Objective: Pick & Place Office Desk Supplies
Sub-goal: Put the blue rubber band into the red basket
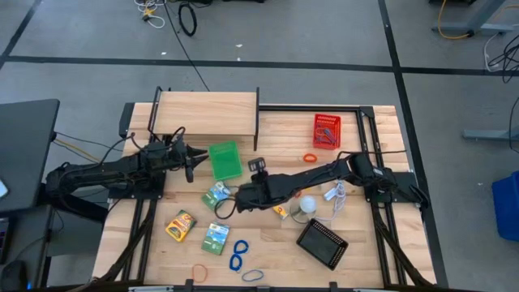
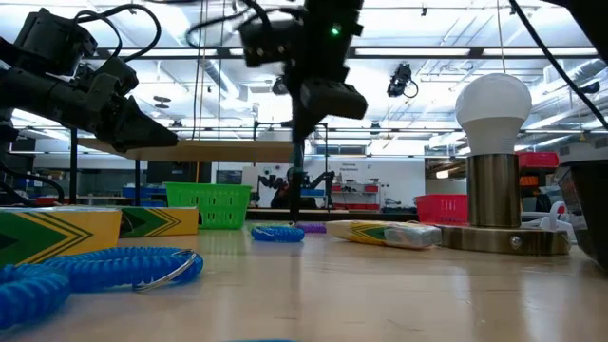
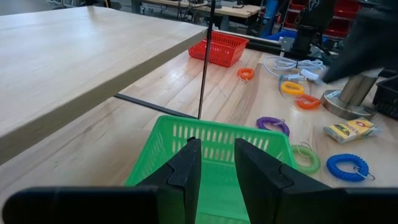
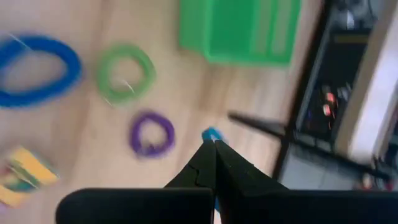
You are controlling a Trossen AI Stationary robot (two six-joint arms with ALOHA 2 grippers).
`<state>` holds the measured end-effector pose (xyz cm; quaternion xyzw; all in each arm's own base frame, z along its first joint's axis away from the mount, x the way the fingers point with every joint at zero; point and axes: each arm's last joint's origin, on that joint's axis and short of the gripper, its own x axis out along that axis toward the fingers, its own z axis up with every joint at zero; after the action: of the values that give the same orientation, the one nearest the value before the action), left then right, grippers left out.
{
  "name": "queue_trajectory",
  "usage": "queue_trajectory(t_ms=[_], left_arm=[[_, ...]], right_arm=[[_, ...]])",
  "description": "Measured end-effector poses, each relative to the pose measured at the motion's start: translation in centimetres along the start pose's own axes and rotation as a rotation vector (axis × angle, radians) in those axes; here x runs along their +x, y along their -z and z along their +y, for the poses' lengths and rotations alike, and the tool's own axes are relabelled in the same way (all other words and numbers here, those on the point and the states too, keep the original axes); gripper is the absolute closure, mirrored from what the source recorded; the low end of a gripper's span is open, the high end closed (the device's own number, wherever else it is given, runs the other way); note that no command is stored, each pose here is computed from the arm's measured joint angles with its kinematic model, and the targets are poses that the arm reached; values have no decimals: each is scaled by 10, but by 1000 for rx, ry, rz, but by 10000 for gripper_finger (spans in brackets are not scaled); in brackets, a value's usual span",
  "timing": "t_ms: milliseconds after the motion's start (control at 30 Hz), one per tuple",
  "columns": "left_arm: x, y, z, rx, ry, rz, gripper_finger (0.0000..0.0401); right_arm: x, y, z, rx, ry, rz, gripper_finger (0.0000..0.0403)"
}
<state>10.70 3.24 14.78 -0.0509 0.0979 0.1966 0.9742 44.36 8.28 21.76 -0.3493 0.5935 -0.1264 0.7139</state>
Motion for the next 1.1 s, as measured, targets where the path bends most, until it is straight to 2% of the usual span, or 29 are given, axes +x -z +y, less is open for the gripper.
queue_trajectory(t_ms=[367,600,733,1100], left_arm=[[1,2,0,4,-3,27,297],[2,4,0,7,-5,43,297],[3,4,0,8,-6,50,297],[3,4,0,7,-7,45,297]], right_arm=[[20,38,-29,108,98,307,403],[32,49,-49,174,121,377,403],[29,44,-57,212,49,285,403],[-26,19,-68,259,-238,-183,403]])
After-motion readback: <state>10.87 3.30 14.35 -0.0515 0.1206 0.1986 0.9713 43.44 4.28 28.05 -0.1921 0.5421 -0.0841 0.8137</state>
